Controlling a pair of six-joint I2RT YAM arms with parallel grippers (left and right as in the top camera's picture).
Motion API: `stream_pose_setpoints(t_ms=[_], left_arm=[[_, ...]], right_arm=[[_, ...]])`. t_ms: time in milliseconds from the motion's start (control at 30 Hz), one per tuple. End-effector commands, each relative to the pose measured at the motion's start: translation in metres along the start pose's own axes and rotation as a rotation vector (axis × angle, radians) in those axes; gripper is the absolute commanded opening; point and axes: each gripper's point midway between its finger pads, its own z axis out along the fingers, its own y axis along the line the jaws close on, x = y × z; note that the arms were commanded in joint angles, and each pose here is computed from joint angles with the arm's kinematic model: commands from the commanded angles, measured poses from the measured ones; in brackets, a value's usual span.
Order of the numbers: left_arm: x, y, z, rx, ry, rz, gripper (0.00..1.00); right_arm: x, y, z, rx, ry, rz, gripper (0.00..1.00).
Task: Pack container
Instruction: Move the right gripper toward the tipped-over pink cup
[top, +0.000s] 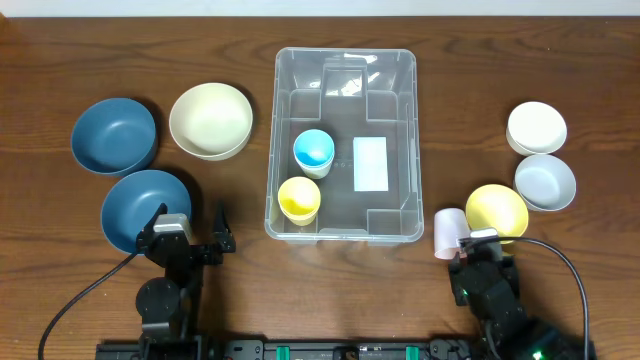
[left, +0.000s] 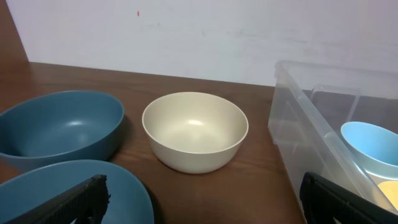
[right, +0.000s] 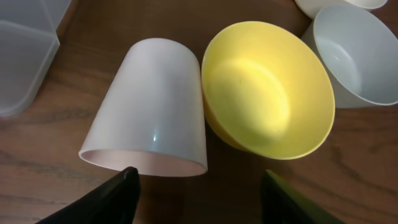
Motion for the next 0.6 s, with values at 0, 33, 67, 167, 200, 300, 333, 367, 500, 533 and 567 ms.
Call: stream_pose_setpoints(t_ms=[0, 33, 67, 167, 200, 300, 333, 367, 500, 533, 567], left_arm=[[0.017, -0.001, 0.002, 0.01, 0.042, 0.012, 0.98], [0.017, -0.001, 0.002, 0.01, 0.042, 0.012, 0.98], [0.017, -0.001, 0.002, 0.01, 0.042, 0.012, 0.98], [0.017, -0.001, 0.002, 0.01, 0.042, 0.012, 0.98], [0.017, -0.001, 0.002, 0.01, 0.042, 0.012, 0.98], [0.017, -0.001, 0.002, 0.01, 0.042, 0.012, 0.98], [0.017, -0.001, 0.002, 0.01, 0.042, 0.012, 0.98], [0.017, -0.001, 0.002, 0.01, 0.042, 0.012, 0.98], [0.017, -0.001, 0.002, 0.01, 0.042, 0.012, 0.98], [0.017, -0.001, 0.002, 0.01, 0.042, 0.012, 0.98], [0.017, -0.001, 0.002, 0.01, 0.042, 0.012, 0.98]], right_arm=[[0.004, -0.002, 0.004, 0.023, 0.03, -0.021, 0.66], [0.004, -0.002, 0.005, 0.023, 0.037, -0.024, 0.67], [0.004, 0.0, 0.006, 0.02, 0.043, -0.028, 0.68], [0.005, 0.001, 0.009, 0.022, 0.061, -0.041, 0.68], [0.006, 0.002, 0.01, 0.024, 0.066, -0.045, 0.68], [0.004, -0.001, 0.013, 0.051, 0.073, -0.083, 0.68], [0.004, -0.003, 0.014, 0.068, 0.075, -0.099, 0.67], [0.004, -0.006, 0.015, 0.085, 0.079, -0.113, 0.67], [0.002, -0.014, 0.018, 0.153, 0.091, -0.169, 0.66], [0.002, -0.017, 0.019, 0.172, 0.092, -0.176, 0.65], [0.0, -0.02, 0.02, 0.194, 0.089, -0.178, 0.65]])
